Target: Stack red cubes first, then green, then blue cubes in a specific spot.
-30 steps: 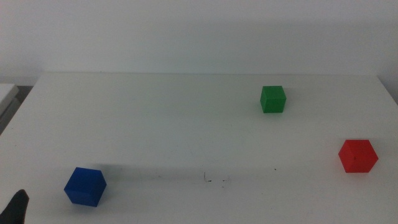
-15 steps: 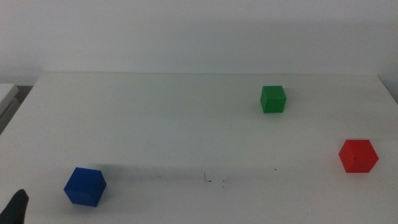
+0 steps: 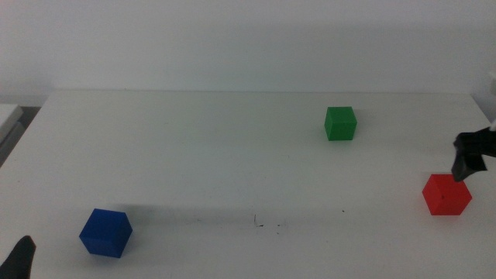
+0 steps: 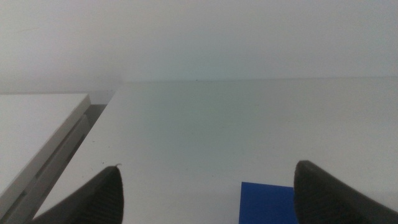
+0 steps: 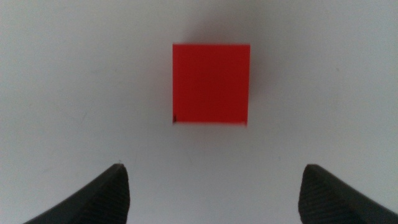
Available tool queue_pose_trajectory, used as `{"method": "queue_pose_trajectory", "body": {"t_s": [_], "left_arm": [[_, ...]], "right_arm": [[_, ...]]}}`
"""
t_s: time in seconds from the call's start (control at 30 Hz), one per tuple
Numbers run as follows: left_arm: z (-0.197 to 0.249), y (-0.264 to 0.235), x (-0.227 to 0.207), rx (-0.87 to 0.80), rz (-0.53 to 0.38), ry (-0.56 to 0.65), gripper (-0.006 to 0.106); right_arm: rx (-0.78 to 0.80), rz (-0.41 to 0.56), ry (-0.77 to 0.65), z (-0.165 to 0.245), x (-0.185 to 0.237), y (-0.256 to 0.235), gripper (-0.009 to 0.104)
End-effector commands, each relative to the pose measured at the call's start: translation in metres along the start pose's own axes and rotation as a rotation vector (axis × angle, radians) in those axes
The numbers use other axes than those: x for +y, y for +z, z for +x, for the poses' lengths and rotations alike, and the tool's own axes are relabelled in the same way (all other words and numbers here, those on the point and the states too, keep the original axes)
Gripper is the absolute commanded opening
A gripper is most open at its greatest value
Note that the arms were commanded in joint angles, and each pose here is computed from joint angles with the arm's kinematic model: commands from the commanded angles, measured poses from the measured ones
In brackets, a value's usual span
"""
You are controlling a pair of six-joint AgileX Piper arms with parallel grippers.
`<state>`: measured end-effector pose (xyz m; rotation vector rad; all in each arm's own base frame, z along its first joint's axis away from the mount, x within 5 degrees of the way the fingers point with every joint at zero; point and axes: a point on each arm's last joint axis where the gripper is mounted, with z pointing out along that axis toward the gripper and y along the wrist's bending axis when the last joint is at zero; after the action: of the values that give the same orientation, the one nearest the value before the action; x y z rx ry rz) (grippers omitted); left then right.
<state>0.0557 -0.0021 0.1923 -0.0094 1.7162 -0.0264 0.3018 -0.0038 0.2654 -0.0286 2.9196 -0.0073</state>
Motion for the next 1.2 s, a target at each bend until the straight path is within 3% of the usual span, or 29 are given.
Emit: {"method": "queue_pose_trajectory", "body": {"t_s": [0.0, 0.5, 0.6, 0.73, 0.8, 0.93, 1.17], "left_arm": [[-0.001, 0.000, 0.000, -0.015, -0.002, 0.004, 0.094], [-0.001, 0.000, 0.000, -0.015, -0.002, 0.004, 0.094], [-0.001, 0.000, 0.000, -0.015, -0.002, 0.004, 0.094], [-0.001, 0.000, 0.000, -0.015, -0.002, 0.004, 0.094], [-0.001, 0.000, 0.000, -0.015, -0.002, 0.004, 0.094], [-0.001, 0.000, 0.000, -0.015, -0.002, 0.004, 0.094], [-0.001, 0.000, 0.000, -0.015, -0.002, 0.004, 0.094]], "right_arm": [[0.006, 0.012, -0.024, -0.013, -0.004, 0.010, 0.093], [0.062, 0.011, -0.048, -0.040, -0.005, 0.085, 0.091], [0.079, 0.009, -0.036, -0.041, -0.005, 0.098, 0.072], [0.102, -0.003, -0.016, -0.040, -0.003, 0.105, 0.013], [0.103, -0.005, -0.017, -0.040, 0.001, 0.103, -0.003], [0.040, 0.007, -0.029, -0.041, 0.038, 0.077, -0.001], [0.005, -0.013, 0.057, -0.039, 0.153, 0.043, -0.001]]}}
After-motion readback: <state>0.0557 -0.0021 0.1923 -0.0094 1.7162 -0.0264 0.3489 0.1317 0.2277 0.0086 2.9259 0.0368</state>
